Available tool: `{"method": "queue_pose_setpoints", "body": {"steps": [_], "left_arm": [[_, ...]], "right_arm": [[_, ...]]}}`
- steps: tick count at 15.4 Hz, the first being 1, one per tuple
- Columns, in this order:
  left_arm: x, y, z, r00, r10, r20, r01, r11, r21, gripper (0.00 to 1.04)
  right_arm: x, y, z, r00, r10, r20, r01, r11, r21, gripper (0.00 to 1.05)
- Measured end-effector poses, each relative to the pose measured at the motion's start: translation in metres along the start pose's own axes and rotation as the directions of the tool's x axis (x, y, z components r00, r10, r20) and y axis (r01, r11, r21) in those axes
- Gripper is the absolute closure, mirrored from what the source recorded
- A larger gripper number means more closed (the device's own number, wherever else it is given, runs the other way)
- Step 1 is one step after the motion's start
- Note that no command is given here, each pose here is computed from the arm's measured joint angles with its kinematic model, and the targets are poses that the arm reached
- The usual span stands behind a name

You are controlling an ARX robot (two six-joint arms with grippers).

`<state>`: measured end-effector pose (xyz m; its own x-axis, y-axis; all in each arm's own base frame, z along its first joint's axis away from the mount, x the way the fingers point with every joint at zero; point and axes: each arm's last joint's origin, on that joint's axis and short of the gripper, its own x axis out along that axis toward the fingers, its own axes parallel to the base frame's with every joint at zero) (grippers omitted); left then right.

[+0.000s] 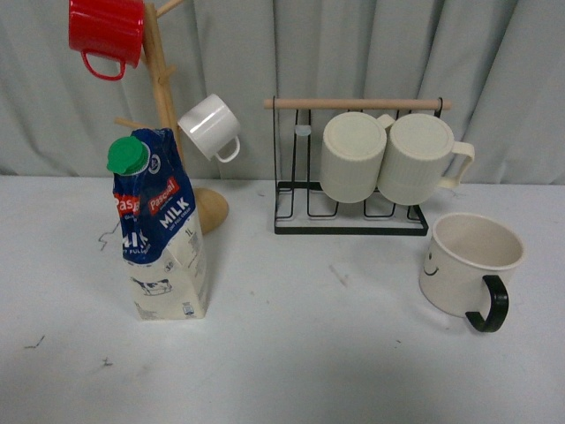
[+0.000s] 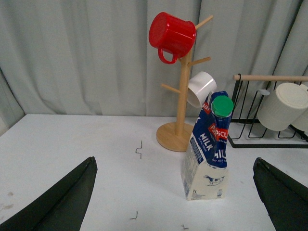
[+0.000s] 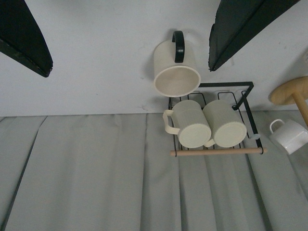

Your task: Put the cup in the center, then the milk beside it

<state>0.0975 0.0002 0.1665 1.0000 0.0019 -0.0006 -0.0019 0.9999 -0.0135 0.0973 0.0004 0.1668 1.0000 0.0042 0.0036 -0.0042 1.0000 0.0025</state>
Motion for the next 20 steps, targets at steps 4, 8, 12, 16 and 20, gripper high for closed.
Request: {"method": "queue_pose_setpoints", "body": {"steps": [4, 8, 12, 16, 20], "left_arm": [[0.000, 0.000, 0.000, 1.000, 0.000, 0.000, 0.000, 1.000, 0.000, 0.07], [0.000, 0.000, 0.000, 1.000, 0.000, 0.000, 0.000, 1.000, 0.000, 0.07], [0.000, 0.000, 0.000, 1.000, 0.000, 0.000, 0.000, 1.000, 0.000, 0.07], [0.000, 0.000, 0.000, 1.000, 0.000, 0.000, 0.000, 1.000, 0.000, 0.07], [0.000, 0.000, 0.000, 1.000, 0.000, 0.000, 0.000, 1.000, 0.000, 0.07]], "right_arm": [[0.000, 0.000, 0.000, 1.000, 0.000, 0.000, 0.000, 1.000, 0.000, 0.06], [0.000, 0.000, 0.000, 1.000, 0.000, 0.000, 0.000, 1.000, 0.000, 0.06], [0.000, 0.000, 0.000, 1.000, 0.000, 0.000, 0.000, 1.000, 0.000, 0.06], [0.003, -0.002, -0.002, 0.999, 0.013, -0.033, -0.014, 0.999, -0.036, 0.06], [0.044, -0.024, 0.051, 0.995, -0.068, 0.071, 0.069, 0.997, -0.018, 0.06]]}}
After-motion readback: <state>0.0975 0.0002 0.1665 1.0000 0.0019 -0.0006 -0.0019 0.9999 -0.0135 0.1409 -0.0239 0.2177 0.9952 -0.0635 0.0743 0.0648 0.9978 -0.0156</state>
